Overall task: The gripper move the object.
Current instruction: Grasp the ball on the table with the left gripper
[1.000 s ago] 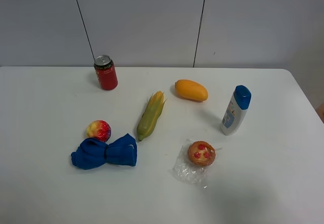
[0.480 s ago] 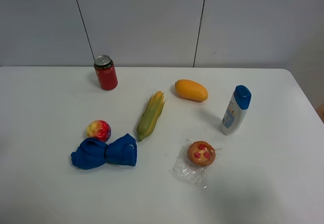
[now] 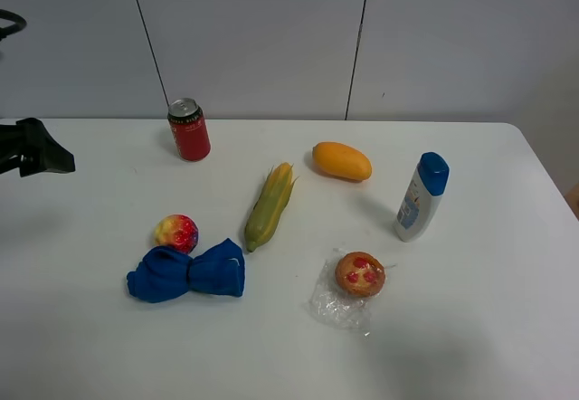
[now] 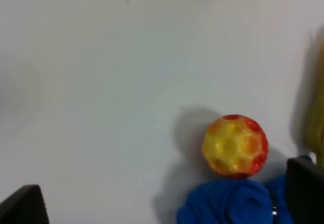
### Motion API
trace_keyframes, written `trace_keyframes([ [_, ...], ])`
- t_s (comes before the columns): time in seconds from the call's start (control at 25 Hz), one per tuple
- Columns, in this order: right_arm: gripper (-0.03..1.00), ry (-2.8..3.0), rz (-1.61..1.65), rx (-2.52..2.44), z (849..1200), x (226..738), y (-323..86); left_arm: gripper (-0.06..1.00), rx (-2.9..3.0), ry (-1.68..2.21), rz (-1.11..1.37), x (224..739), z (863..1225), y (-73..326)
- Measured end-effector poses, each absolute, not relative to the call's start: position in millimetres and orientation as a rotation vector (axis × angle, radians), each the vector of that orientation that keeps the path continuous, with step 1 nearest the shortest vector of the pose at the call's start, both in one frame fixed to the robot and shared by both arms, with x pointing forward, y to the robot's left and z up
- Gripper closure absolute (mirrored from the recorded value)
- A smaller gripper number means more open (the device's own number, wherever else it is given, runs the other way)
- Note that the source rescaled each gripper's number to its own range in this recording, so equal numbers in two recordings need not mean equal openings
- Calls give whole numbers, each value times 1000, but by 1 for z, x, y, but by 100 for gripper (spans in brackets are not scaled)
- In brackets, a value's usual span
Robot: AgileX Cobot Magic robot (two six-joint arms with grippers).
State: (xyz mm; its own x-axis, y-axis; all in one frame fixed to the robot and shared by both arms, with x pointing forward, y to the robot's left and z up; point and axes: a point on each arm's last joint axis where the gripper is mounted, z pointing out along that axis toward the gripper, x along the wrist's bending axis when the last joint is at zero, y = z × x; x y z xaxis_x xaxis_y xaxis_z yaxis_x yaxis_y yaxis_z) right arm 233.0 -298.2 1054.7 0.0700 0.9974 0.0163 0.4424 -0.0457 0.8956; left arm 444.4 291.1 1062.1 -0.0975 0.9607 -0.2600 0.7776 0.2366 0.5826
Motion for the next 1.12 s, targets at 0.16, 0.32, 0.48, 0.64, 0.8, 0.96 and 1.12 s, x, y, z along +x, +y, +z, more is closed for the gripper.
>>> trace_keyframes([
  [0.16,-3,1471,930,1594,1055,233,-298,11,1639,1900,316,458,1048,266],
  [0.32,-3,1471,930,1594,1055,233,-298,11,1694,1886,239,471,1030,240],
  [0.48,-3,1471,930,1594,1055,233,-298,13,1760,1866,183,485,1015,215],
  [0.64,-3,1471,930,1594,1055,233,-298,17,1842,1843,132,497,1000,191],
  [0.8,-3,1471,930,1594,1055,233,-298,19,1930,1813,120,505,983,172],
  [0.96,-3,1471,930,1594,1055,233,-298,19,1990,1818,141,511,966,169],
  [1.12,-3,1471,930,1594,1055,233,-298,19,1994,1822,184,517,958,170],
])
